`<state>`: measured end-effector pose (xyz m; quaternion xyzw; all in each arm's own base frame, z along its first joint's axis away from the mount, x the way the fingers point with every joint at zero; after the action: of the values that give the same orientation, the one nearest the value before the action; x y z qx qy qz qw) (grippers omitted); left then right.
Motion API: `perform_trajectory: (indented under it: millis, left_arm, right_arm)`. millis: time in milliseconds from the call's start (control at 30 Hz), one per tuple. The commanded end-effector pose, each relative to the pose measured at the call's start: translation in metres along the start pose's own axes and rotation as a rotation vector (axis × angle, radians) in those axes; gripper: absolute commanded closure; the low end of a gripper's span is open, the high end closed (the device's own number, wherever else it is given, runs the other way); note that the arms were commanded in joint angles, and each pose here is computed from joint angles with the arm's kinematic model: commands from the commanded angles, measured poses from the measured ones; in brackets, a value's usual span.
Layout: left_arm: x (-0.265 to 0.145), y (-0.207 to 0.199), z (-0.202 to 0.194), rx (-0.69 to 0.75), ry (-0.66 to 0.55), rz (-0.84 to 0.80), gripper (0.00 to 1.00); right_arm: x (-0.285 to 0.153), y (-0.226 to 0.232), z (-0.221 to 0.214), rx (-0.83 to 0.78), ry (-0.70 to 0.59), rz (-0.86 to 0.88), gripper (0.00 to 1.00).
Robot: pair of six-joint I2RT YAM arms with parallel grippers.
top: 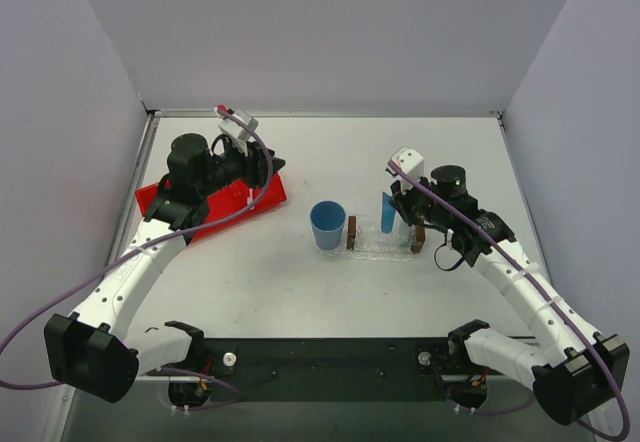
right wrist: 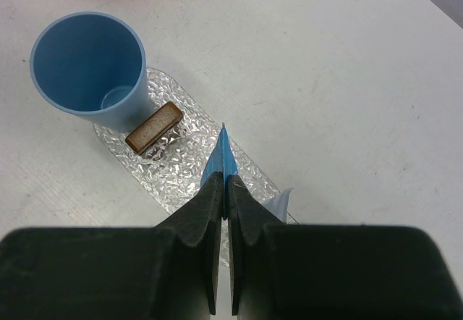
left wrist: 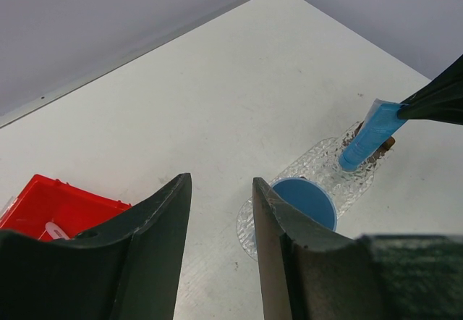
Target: Prepare toiletry sets of a toothbrush and toothpaste on the tray
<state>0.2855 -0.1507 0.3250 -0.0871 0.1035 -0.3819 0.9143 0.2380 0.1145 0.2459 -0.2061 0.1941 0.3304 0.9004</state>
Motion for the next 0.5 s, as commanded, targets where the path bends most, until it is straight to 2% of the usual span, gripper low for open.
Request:
perform_trajectory:
  millis: [0, 467]
  left_arm:
    - [-0.0038, -0.0037, 0.015, 0.016, -0.069, -0.022, 0.51]
    - [-0.005, -0.0022, 0.0141, 0.01, -0.067, -0.025, 0.51]
  right_arm:
    - [0.0045, -0.0006, 0.0066, 0.0, -0.047, -0.005, 1.0]
    - [0.0072, 0.0015, 0.002, 0.004, -0.038, 0.001, 1.0]
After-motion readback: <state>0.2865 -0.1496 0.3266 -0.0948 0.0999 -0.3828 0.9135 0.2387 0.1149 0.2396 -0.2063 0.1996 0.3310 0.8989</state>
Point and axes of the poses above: each gripper's point midway between its finger pads, its own x axis out along the fingers, its own y axis along the line the jaws close on, z = x × y, the point moved 8 cm from there along -x, back along the fingers, and after that the axes turned 6 degrees about -x, right-handed, at the moved point
